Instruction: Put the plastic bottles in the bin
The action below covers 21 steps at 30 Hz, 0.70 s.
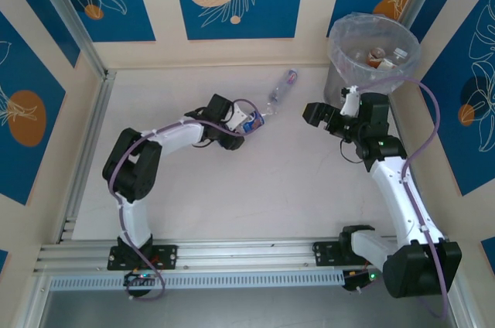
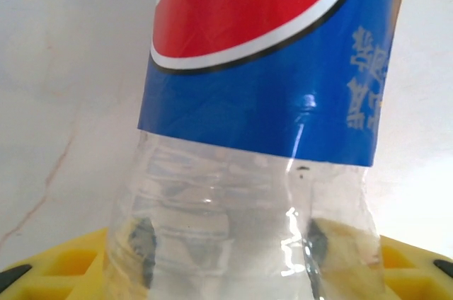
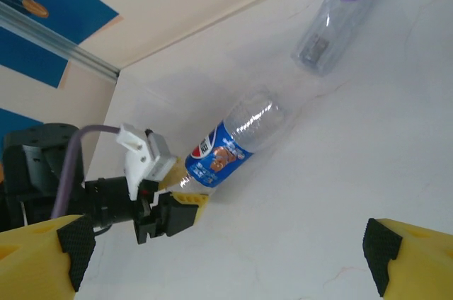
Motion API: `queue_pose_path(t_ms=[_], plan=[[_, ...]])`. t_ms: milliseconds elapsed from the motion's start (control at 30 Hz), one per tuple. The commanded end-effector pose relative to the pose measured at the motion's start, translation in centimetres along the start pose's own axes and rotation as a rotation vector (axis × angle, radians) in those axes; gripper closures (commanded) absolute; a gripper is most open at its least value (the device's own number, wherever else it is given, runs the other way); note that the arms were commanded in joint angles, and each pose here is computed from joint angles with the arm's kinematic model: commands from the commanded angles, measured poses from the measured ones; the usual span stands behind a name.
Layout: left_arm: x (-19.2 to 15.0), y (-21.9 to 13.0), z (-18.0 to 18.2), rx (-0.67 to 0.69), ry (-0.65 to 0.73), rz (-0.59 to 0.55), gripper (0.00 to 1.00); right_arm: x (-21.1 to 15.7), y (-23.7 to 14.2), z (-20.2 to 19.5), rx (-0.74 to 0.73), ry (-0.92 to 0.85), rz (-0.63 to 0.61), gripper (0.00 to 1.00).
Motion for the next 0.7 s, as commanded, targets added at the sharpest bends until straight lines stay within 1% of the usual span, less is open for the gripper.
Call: queue_pose_path(t_ms=[0, 100, 300, 433, 500, 667], plan=[[1.6, -2.3, -2.1, -0.103, -0.076, -0.096, 0.48, -1.2, 0.6, 0.5, 0.067, 0.006, 0.047, 0.00], [1.8, -3.7, -3.9, -0.203, -0.107, -0.140, 0.48, -1.7, 1.1, 0.9, 0.125, 0.022, 0.065, 0.00], [3.6, -7.1, -6.4, -0.361, -0.164, -0.271, 0.47, -2.0, 1.8, 1.9, 0.221, 0.076, 0.106, 0.00], [4.8, -8.9, -6.9, -0.389, -0.198, -0.339, 0.47, -2.0, 2.6, 2.3, 0.230, 0.153, 0.136, 0.00], [5.4, -9.6, -7.3, -0.402, -0.194, -0.366, 0.47, -2.5, 3.3, 2.7, 0.241, 0.149, 0.153, 0.00], [6.0, -9.9, -8.2, -0.406, -0.166, -0.370, 0.47, -3.1, 5.1, 3.5, 0.263, 0.142, 0.176, 0.00]])
Point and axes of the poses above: each hand's point on the last joint's axis, 136 mm out from that joint toward the fingers, its own y axis out along the fingers, its own z axis along the line the jaws close on, x = y × z, the point moved 2 cm from there along -y, back along the fingers, and after that the axes turned 12 degrees about y, right-handed, at the moved point
